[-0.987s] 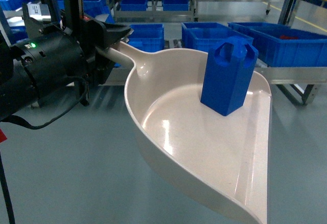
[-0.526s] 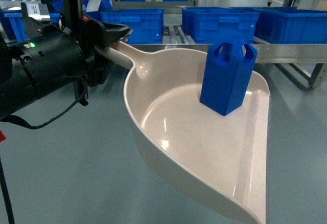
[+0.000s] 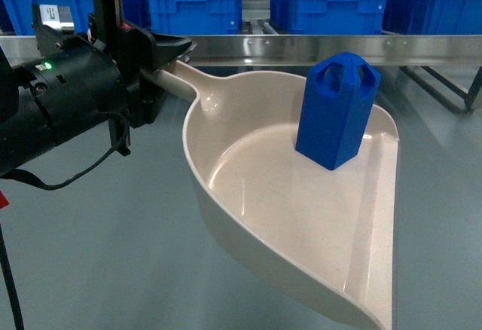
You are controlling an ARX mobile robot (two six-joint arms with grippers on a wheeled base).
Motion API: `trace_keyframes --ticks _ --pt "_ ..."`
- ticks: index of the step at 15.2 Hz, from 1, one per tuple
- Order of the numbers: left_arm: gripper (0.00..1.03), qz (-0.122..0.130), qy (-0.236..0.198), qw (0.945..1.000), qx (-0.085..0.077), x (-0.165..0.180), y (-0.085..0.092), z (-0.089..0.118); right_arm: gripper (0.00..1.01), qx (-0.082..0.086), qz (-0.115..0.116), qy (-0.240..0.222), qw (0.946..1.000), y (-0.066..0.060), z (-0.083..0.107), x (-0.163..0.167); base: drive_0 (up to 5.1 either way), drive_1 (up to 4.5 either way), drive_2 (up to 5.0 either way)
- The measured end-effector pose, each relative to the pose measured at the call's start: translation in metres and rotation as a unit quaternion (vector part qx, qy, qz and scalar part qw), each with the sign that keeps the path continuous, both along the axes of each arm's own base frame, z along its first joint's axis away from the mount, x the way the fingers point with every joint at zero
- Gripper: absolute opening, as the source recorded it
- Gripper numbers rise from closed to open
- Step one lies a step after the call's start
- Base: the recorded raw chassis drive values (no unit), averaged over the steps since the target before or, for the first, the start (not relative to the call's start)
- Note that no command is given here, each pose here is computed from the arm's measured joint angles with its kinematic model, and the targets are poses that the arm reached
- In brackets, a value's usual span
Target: Place part in tray to right shelf
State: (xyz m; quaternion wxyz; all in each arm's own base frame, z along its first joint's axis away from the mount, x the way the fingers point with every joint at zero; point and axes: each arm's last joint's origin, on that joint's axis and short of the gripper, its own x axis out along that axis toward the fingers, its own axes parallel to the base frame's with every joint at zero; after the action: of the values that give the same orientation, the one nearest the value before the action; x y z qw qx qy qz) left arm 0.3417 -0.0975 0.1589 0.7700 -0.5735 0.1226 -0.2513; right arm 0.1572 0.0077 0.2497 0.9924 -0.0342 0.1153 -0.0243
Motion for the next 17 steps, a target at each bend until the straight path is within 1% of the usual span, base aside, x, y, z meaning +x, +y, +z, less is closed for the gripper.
trace_keyframes --ticks 5,13,16,17 --pt "0.12 0.0 -0.003 1.0 -0.001 -0.0001 0.0 0.0005 0.98 0.0 0.0 -0.004 1.0 -0.0001 0.0012 -0.0007 0.0 0.0 0.0" --pt "0.12 0.0 -0.001 1.0 0.0 0.0 0.0 0.0001 0.98 0.0 0.0 -0.003 1.0 0.0001 0.0007 0.0001 0.0 3.86 -3.9" --pt "0.12 0.005 -0.002 1.0 -0.001 0.0004 0.0012 0.0004 0.98 0.0 0.0 -0.001 1.0 0.0 0.0004 0.0 2.9 2.08 -5.0" --pt "0.12 0.003 -0.003 1.0 -0.001 0.0002 0.0006 0.0007 0.98 0.0 0.0 -0.002 1.0 0.0001 0.0005 0.0001 3.2 1.72 -4.9"
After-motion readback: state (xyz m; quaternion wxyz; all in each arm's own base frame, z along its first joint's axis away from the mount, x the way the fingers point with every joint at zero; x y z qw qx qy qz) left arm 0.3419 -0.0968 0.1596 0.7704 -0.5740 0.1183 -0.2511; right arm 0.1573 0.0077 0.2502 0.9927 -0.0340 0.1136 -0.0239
